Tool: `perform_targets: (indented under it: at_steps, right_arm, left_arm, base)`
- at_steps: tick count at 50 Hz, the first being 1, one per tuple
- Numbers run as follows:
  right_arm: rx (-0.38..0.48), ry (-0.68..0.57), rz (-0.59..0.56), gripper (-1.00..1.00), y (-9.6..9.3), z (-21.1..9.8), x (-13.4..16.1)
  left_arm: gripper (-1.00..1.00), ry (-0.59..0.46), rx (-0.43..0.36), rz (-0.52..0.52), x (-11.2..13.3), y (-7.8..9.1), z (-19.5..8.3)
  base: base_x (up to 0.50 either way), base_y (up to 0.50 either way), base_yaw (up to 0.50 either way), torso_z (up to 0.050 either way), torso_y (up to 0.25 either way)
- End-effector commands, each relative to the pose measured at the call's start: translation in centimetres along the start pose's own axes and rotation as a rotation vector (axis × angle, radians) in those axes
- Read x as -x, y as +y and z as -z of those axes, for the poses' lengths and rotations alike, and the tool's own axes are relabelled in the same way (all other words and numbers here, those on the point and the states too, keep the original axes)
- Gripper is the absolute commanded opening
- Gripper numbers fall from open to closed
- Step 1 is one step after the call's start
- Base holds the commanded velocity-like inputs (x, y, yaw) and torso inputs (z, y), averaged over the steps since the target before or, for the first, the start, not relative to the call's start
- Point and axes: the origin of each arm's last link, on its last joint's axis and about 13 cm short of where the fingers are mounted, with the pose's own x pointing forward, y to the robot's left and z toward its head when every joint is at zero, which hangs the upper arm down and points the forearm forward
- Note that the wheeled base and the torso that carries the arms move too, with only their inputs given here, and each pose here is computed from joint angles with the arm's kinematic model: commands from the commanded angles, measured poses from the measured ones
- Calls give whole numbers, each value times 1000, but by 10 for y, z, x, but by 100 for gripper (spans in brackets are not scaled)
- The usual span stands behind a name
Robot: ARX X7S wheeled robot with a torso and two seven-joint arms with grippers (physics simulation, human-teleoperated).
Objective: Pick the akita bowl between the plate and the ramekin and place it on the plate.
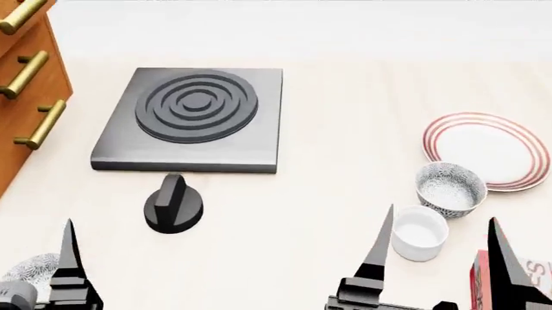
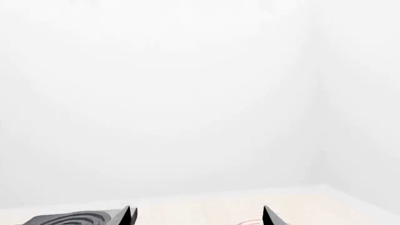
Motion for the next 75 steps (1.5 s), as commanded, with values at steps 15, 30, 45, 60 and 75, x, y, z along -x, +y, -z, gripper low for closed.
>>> perform_targets:
  at_steps: [15, 30, 45, 60, 75]
  right_arm:
    - [16, -111, 31, 100, -6, -20, 2]
    - [38, -141, 44, 100, -7, -23, 2]
    - [30, -168, 57, 100, -8, -25, 4]
    - [20, -60, -47, 100, -26, -57, -7]
    - [38, 17, -215, 100, -23, -78, -11]
  left_arm:
    - [100, -78, 17, -3, 3, 6, -12]
    - [100, -100, 29, -11, 4, 7, -15]
    - [100, -102, 31, -18, 5, 9, -15]
    - [100, -86, 21, 42, 2, 23, -49]
    - [100, -19, -27, 168, 4, 22, -61]
  base:
    - [500, 0, 0, 0, 0]
    - [500, 0, 0, 0, 1]
    - [500, 0, 0, 0, 0]
    - [67, 0, 0, 0, 0]
    - [-92, -342, 0, 0, 0]
